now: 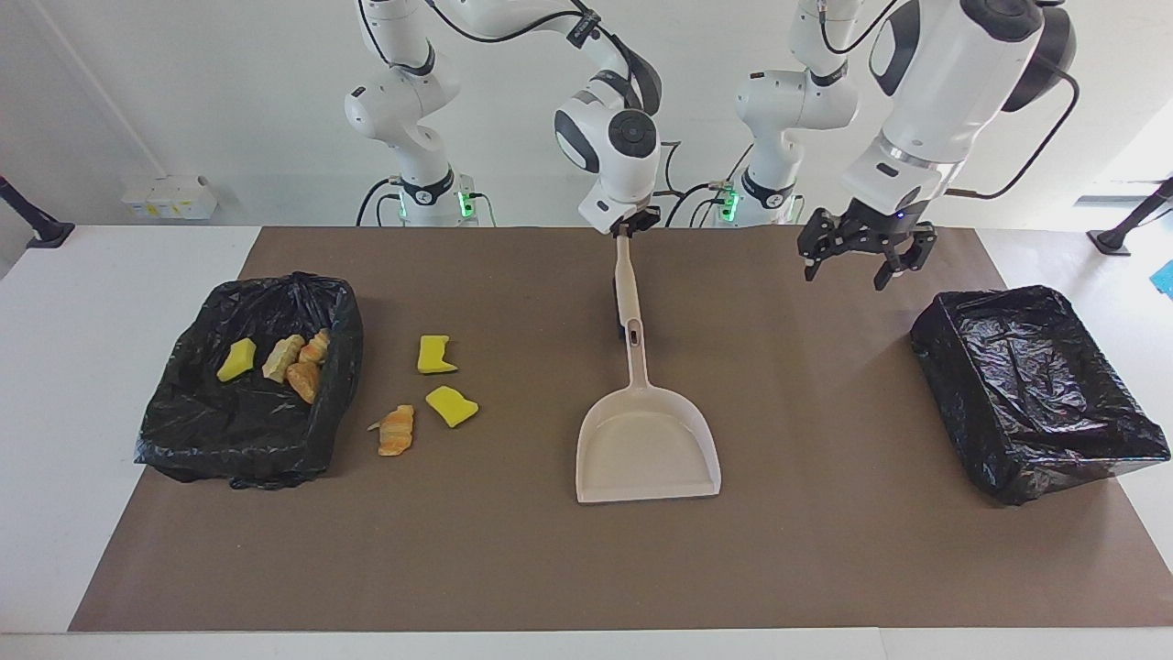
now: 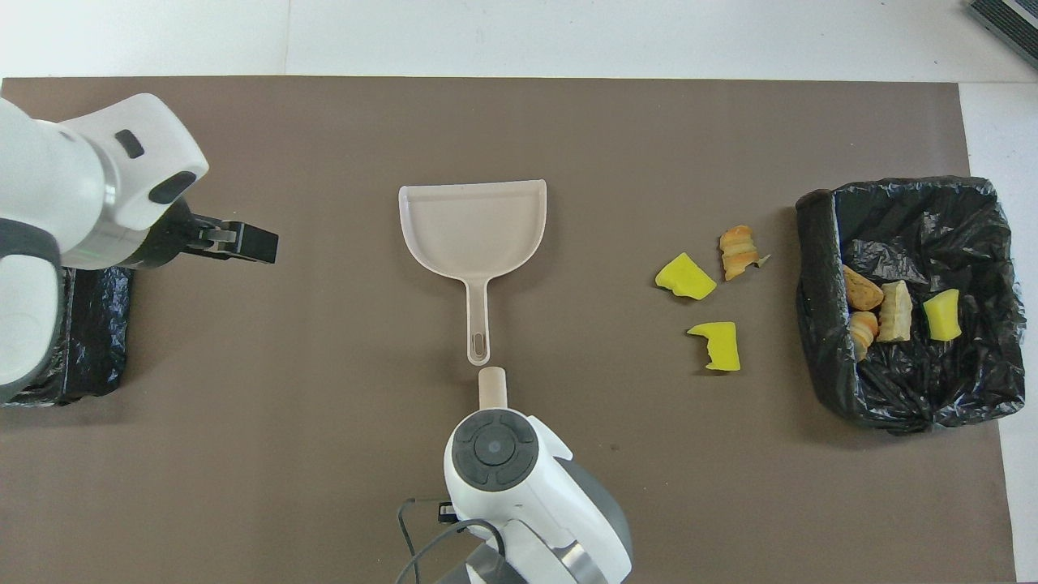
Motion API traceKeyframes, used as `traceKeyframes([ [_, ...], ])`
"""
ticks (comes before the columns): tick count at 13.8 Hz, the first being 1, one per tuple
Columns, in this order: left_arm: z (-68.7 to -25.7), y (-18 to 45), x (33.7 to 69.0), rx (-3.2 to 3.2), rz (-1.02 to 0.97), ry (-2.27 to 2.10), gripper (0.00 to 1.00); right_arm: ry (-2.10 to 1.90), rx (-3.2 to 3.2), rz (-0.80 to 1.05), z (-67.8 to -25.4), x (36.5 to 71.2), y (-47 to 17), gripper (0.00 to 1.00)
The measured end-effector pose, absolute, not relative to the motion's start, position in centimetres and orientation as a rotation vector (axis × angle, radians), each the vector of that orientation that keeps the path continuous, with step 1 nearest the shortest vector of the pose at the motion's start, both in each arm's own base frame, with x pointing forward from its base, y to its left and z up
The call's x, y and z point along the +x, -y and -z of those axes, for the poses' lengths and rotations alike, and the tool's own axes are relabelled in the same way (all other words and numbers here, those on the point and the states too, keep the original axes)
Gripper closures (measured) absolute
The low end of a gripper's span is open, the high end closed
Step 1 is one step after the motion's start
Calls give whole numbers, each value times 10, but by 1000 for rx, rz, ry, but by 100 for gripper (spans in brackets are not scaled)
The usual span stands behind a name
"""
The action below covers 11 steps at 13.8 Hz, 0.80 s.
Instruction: Sweep and dump trash in bin
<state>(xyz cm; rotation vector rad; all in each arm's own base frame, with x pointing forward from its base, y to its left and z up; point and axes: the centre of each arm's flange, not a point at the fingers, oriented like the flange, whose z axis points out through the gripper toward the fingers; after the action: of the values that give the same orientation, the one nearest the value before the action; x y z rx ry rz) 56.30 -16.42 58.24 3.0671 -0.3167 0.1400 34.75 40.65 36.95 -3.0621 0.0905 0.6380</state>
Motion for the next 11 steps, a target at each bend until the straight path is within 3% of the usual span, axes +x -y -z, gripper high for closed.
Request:
traceKeyframes([
  [5, -493, 250, 565, 3014, -271, 103, 0, -241, -3159, -664, -392, 397, -324, 74],
  [11, -402, 345, 537, 3017, -212, 261, 0, -277, -3304, -551, -414, 436, -275, 74],
])
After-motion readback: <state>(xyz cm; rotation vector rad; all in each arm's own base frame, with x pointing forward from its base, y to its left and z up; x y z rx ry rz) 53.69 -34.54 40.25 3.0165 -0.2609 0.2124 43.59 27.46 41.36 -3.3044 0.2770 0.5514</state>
